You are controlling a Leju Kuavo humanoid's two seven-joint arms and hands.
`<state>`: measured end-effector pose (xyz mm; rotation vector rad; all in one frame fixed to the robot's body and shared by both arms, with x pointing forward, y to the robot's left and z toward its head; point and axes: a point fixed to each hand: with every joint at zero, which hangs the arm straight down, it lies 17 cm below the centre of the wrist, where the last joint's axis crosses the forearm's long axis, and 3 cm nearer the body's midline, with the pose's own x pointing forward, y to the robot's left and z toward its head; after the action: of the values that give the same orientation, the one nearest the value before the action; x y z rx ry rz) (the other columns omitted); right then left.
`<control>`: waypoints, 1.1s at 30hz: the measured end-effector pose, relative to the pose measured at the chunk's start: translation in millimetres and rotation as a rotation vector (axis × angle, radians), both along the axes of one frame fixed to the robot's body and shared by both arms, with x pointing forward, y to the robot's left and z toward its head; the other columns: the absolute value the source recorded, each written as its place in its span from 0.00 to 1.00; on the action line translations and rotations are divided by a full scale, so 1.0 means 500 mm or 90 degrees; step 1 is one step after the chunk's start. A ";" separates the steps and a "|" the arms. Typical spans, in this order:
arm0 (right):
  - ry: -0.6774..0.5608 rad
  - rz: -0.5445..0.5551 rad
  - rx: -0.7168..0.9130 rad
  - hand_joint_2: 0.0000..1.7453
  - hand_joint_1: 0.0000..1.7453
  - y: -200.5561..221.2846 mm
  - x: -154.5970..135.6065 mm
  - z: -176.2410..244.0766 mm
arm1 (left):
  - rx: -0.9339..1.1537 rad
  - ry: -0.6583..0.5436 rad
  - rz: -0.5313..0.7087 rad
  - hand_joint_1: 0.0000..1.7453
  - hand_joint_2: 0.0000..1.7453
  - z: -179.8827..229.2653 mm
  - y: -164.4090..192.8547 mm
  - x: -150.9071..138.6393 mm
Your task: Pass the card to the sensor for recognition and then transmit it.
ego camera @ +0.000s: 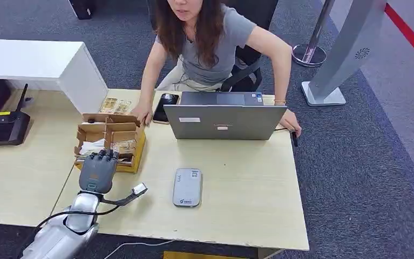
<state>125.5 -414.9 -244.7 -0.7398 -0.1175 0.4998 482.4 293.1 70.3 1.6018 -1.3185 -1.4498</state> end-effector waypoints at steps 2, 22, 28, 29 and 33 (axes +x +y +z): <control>0.000 0.000 0.000 0.00 0.00 0.000 0.000 0.000 | 0.001 0.001 0.000 1.00 1.00 -0.001 0.001 0.000; 0.000 -0.010 0.003 0.00 0.00 0.000 -0.005 -0.001 | -0.003 -0.085 -0.027 1.00 1.00 0.125 -0.018 0.019; 0.003 -0.014 0.006 0.00 0.00 0.003 -0.011 -0.003 | -0.011 -0.137 -0.058 1.00 1.00 0.205 -0.044 0.020; 0.003 -0.016 0.007 0.00 0.00 0.003 -0.012 -0.004 | -0.010 -0.144 -0.069 1.00 1.00 0.217 -0.051 0.019; 0.003 -0.018 0.009 0.00 0.00 0.005 -0.014 -0.005 | -0.011 -0.176 -0.113 1.00 1.00 0.279 -0.093 0.013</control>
<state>118.2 -412.3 -247.2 -0.7250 -0.1056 0.4731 488.9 246.5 210.0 1.7583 -1.6611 -1.3472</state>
